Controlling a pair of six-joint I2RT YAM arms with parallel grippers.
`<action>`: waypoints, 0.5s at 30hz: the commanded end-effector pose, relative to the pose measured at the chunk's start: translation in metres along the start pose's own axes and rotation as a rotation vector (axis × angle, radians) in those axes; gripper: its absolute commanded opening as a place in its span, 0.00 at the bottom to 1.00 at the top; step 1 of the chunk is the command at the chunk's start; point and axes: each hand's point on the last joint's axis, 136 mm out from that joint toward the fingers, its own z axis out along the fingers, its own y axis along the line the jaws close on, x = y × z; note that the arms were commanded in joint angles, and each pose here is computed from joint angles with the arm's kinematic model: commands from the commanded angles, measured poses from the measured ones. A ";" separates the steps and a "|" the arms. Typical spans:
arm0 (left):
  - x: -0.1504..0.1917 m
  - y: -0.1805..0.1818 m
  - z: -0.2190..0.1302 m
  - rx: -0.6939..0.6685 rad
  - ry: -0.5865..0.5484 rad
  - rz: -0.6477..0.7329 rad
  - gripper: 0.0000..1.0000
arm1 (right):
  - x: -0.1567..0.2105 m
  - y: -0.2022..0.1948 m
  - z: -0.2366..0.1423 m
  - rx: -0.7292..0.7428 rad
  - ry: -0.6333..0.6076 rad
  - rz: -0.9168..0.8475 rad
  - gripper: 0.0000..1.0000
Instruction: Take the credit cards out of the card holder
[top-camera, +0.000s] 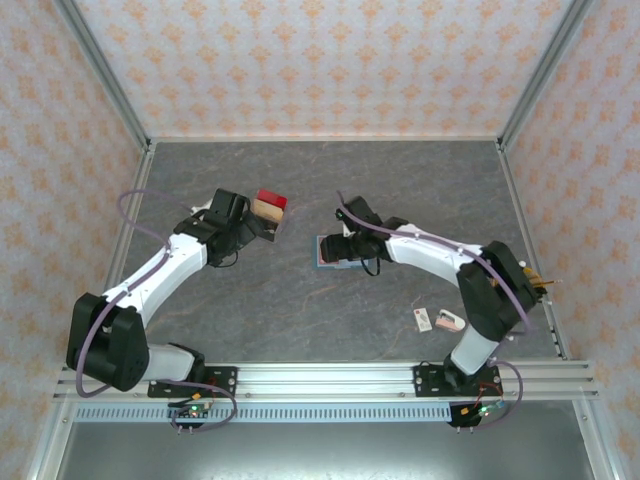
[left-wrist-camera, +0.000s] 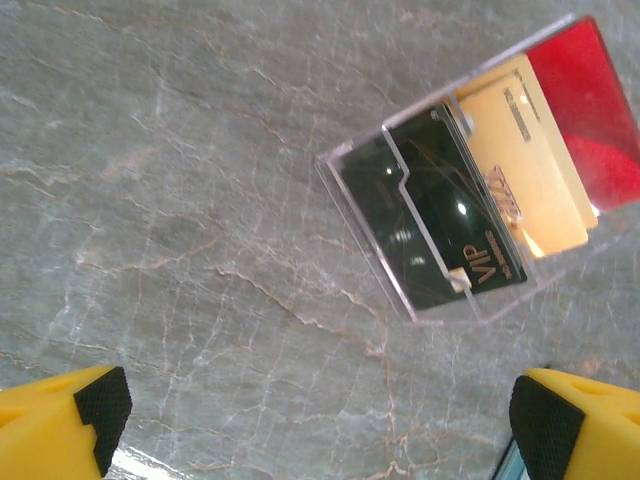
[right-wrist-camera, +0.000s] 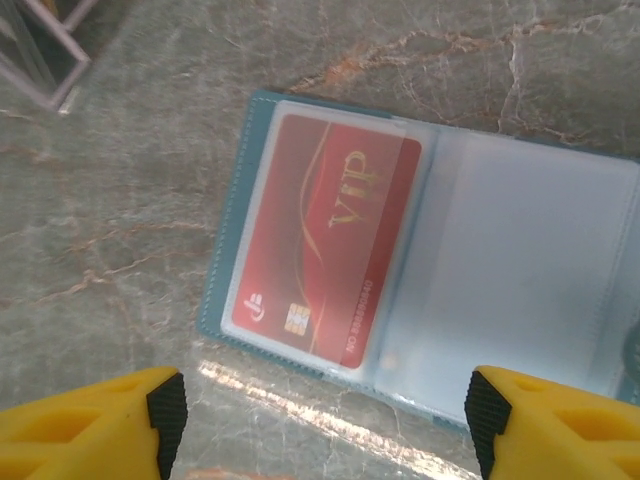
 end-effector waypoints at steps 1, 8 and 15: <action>0.003 -0.011 -0.002 0.079 0.014 0.051 1.00 | -0.003 -0.016 0.006 0.132 0.018 0.039 0.74; 0.028 -0.027 0.016 0.172 0.138 0.152 1.00 | -0.003 -0.027 0.026 0.233 0.081 0.079 0.67; 0.054 -0.053 0.030 0.314 0.267 0.187 1.00 | 0.007 -0.036 0.040 0.282 0.136 0.091 0.65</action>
